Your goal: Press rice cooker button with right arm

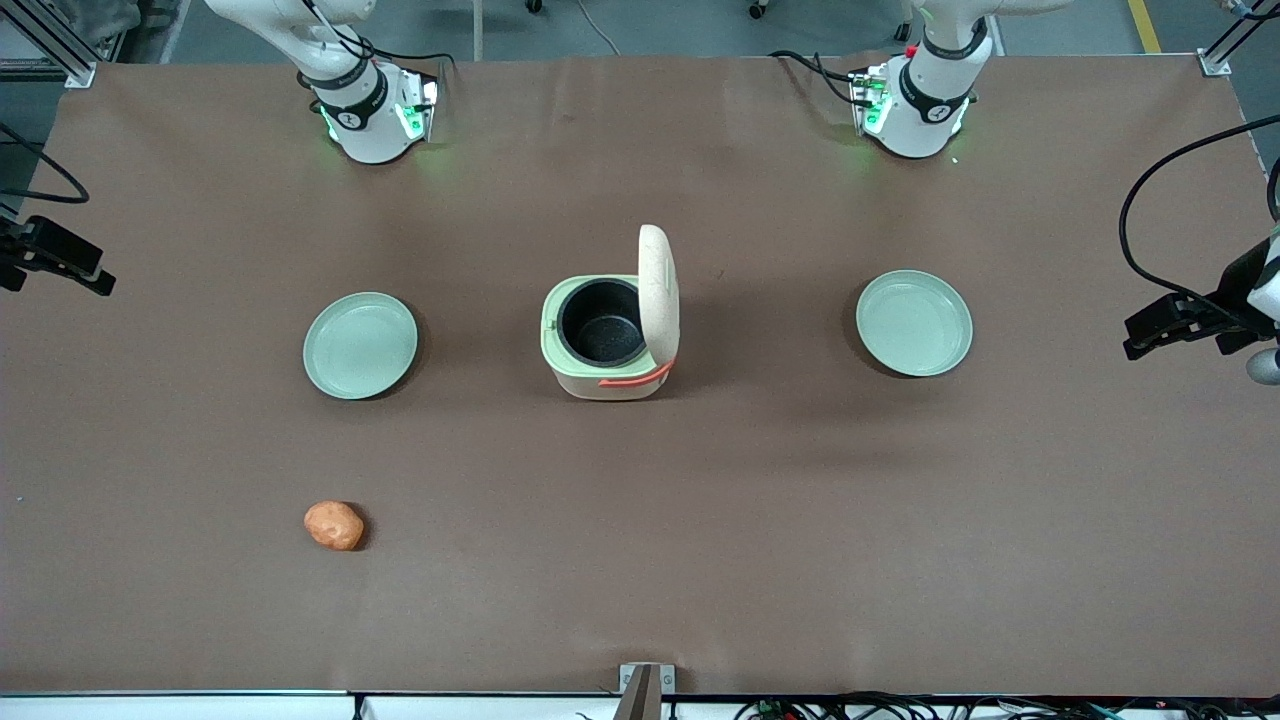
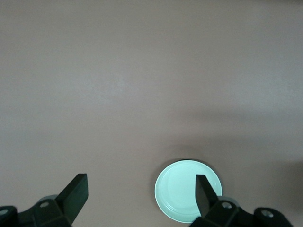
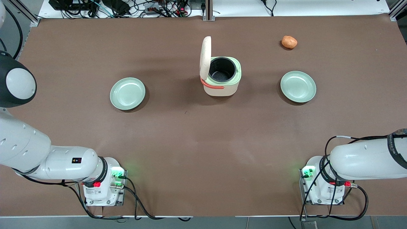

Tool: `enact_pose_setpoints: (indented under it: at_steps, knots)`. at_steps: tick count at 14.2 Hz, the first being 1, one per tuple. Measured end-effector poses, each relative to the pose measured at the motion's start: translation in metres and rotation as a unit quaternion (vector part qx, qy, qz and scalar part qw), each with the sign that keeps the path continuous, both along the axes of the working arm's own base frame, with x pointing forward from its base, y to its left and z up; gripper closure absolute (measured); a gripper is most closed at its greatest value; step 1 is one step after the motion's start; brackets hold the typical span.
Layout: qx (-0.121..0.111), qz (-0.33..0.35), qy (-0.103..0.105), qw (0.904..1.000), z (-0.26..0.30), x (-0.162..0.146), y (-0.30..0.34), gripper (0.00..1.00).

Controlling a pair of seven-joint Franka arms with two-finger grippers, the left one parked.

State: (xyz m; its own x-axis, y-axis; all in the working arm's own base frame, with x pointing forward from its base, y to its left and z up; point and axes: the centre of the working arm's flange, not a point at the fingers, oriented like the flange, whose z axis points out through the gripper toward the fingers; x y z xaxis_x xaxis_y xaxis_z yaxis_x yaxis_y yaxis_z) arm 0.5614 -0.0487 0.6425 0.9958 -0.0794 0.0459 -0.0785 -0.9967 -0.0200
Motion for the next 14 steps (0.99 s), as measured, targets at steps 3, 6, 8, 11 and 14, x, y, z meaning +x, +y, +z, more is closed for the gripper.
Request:
enact_pose_setpoints:
  at_steps: [3,6,8,11,14]
  knots:
    - [0.0,-0.001,-0.004,1.0,-0.004,0.001,-0.004,0.0]
    - [-0.001,0.003,-0.01,0.9999,-0.008,-0.006,-0.002,0.0]
    - [0.0,0.008,-0.014,0.9999,-0.002,-0.015,0.003,0.0]
    - [0.0,0.008,-0.014,0.9999,0.001,-0.024,0.003,0.0]
    - [0.0,0.005,-0.01,0.9999,-0.002,-0.025,0.001,0.0]
